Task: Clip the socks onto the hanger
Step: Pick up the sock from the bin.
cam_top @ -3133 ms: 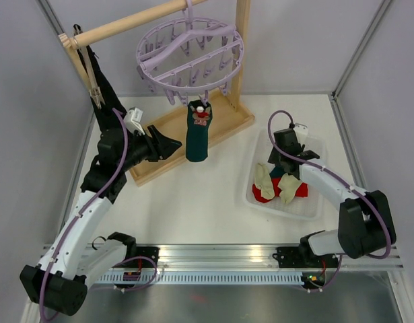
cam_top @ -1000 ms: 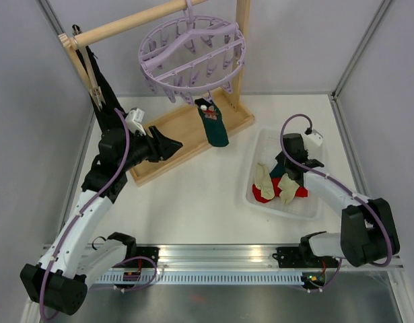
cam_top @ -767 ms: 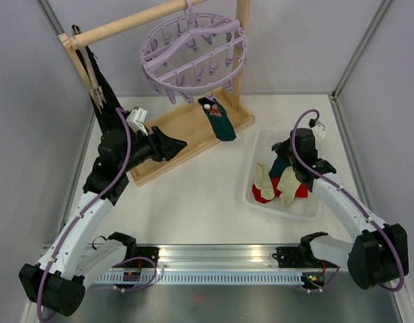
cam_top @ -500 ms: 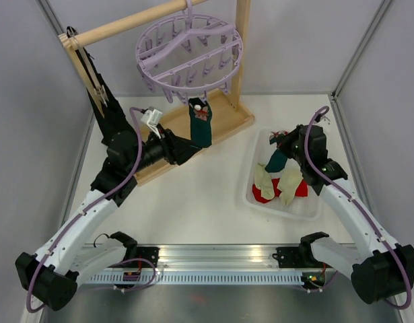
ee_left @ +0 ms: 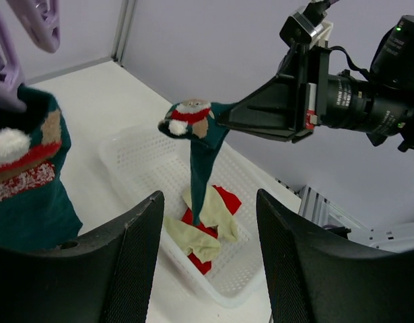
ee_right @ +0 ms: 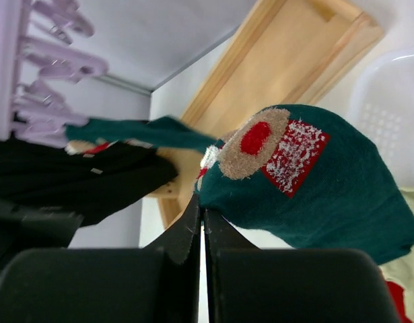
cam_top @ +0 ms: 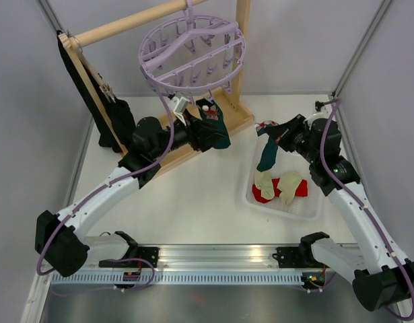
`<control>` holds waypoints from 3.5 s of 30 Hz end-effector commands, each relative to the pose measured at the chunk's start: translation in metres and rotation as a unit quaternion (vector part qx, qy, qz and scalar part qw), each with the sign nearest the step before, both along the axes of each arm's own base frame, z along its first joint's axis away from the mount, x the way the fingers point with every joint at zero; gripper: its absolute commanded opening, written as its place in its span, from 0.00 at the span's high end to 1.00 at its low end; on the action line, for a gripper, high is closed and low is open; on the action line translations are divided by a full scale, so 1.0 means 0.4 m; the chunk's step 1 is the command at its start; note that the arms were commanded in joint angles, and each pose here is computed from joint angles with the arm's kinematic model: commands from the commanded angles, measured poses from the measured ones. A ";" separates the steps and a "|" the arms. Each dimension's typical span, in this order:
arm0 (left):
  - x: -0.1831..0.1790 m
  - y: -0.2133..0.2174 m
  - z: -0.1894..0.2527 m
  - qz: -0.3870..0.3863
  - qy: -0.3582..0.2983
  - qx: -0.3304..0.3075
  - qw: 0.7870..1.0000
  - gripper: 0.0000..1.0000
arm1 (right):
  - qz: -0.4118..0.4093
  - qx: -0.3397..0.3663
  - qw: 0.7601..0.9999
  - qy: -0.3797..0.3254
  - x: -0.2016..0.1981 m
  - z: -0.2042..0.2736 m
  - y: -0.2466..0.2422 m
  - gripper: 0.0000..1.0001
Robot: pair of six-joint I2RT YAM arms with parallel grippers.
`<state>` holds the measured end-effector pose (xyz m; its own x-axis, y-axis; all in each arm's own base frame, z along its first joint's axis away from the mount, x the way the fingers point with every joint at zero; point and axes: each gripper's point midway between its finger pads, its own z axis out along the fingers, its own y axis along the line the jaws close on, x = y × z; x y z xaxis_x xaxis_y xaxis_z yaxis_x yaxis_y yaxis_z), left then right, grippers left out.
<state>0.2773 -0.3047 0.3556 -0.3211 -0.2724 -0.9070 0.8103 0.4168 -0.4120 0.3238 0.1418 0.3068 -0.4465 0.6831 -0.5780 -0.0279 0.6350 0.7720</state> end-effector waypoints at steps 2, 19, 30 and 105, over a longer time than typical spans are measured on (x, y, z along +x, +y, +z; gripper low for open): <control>0.014 -0.052 0.095 -0.020 -0.102 -0.009 0.994 0.36 | 0.066 0.057 0.995 -0.039 -0.057 0.119 0.050 1.00; 0.105 -0.088 -0.016 0.032 -0.145 0.067 0.987 0.25 | 0.189 0.141 0.970 -0.053 -0.155 0.190 0.132 1.00; 0.015 -0.046 -0.011 0.004 -0.280 0.071 0.957 0.21 | 0.215 0.160 0.962 -0.054 -0.179 0.220 0.147 1.00; -0.108 0.040 0.225 0.129 -0.531 -0.128 0.827 0.52 | 0.292 0.267 0.917 0.038 -0.201 0.196 0.263 1.00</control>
